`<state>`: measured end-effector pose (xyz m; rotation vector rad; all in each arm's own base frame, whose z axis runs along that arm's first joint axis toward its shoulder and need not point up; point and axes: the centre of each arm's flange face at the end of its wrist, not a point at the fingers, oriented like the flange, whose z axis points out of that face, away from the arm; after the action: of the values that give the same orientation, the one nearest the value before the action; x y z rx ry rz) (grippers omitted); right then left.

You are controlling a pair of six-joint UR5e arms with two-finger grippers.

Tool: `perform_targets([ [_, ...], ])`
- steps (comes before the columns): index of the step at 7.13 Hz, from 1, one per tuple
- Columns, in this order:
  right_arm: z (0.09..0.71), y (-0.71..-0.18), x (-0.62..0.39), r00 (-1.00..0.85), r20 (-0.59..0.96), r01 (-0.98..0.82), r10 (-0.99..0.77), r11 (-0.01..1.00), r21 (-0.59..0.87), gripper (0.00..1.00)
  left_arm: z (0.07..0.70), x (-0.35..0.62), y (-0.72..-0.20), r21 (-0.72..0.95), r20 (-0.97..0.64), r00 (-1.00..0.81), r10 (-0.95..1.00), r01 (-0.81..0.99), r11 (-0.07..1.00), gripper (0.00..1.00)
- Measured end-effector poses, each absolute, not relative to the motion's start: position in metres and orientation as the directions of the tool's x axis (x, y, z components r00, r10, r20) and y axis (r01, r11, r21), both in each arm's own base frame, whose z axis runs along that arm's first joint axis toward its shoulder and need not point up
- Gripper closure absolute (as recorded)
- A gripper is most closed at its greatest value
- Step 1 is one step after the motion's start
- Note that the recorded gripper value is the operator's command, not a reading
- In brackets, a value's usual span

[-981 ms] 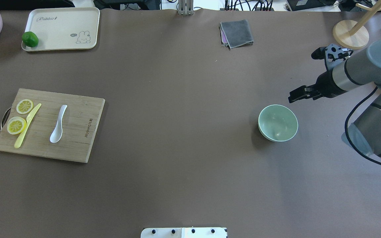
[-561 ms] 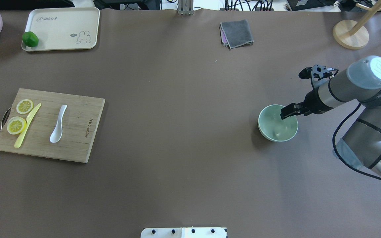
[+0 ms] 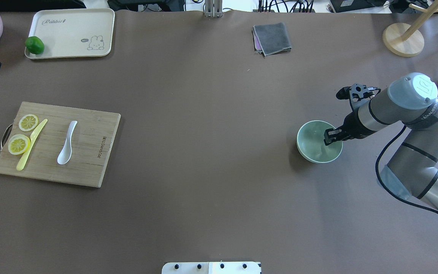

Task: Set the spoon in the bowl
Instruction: 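Reach the right gripper to the pale green bowl rim and grip it, then drag the bowl toward the board with right gripper while left reaches spoon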

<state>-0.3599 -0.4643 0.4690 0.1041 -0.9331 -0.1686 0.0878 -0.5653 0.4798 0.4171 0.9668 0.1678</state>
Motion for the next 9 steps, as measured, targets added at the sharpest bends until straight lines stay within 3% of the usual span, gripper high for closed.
perform_targets([
  [3, 0.435, -0.469, -0.362, 0.551, 0.826, 0.04, -0.119, 0.992, 0.116, 1.0, 0.48, 0.088, -0.565, 0.415, -0.763, 0.562, 0.32, 0.046, 0.909, 0.02],
  [5, 0.375, -0.482, -0.382, 0.488, 0.873, -0.029, -0.026, 0.999, 0.046, 1.0, 0.474, 0.1, -0.567, 0.408, -0.769, 0.553, 0.32, 0.041, 0.912, 0.02],
  [9, 0.271, -0.477, -0.45, 0.441, 0.895, -0.092, 0.072, 0.995, -0.034, 1.0, 0.417, 0.257, -0.551, 0.293, -0.823, 0.513, 0.245, 0.013, 0.956, 0.03],
])
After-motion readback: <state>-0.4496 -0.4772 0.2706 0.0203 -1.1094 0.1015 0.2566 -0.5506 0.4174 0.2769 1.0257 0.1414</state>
